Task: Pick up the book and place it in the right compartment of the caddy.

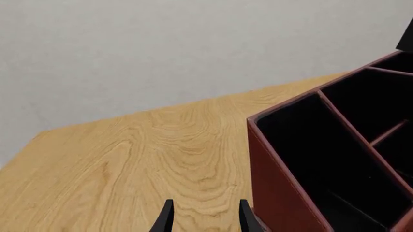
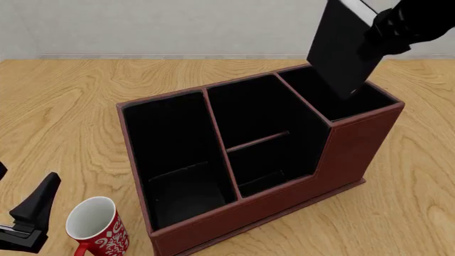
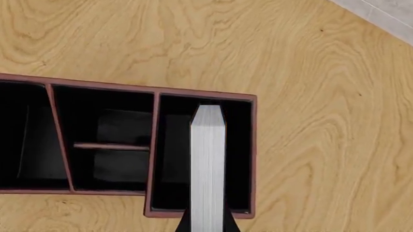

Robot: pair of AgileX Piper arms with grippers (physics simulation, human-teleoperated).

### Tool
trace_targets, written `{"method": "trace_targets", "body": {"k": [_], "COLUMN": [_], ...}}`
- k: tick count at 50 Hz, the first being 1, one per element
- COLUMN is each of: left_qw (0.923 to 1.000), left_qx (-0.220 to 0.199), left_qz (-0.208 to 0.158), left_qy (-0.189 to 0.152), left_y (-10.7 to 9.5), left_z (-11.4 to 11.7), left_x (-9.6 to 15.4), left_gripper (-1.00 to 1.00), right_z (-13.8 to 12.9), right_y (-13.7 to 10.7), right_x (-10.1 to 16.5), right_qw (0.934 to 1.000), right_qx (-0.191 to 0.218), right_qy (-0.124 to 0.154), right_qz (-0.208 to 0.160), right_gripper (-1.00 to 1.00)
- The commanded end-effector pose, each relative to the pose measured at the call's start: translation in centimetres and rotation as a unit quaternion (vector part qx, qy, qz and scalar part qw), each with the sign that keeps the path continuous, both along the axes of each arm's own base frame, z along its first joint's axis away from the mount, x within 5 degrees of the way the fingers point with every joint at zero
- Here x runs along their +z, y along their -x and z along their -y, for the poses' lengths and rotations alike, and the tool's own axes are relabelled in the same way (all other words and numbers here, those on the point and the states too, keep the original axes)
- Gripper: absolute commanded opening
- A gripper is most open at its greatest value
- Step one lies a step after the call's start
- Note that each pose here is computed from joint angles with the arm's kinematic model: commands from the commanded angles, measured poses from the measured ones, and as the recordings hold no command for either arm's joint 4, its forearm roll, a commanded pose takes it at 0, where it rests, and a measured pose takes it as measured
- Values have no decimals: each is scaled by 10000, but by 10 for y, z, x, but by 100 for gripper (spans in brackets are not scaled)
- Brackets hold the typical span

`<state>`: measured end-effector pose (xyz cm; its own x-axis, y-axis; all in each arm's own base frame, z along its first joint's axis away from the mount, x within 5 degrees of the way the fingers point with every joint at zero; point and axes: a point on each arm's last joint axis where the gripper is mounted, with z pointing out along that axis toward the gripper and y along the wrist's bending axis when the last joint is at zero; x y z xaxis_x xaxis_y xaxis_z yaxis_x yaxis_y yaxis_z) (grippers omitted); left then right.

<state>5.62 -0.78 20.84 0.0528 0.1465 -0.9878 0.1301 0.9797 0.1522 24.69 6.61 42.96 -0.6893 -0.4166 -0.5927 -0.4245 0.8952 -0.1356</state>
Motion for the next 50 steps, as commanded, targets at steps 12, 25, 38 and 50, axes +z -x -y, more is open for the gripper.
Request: {"method": "trace_targets", "body": {"k": [12,25,38,50], "left_qw": [10000,10000,10000,10000], "left_qx": [11,21,14,22], "left_qz": [-28,-47,-77,-86], "left_qy": [-28,-30,-33,-35], "left_y": [0,0,0,0], "left_z": [0,0,0,0], "left_x": [-1,-1,-2,-2], "left_gripper": [100,100,100,100], "right_z": [-5,-1,-4,-4], "right_y": [-9,-18,-25,-30], "right_x": [-18,-45,-65,-78], "right_qw": [9999,9994,9991,9988], "right_qx": [-65,-154,-179,-143], "right_qy": [-44,18,7,69], "right_qz": [-133,-298,-379,-456], "right_gripper": [-100,-100,-100,-100]}}
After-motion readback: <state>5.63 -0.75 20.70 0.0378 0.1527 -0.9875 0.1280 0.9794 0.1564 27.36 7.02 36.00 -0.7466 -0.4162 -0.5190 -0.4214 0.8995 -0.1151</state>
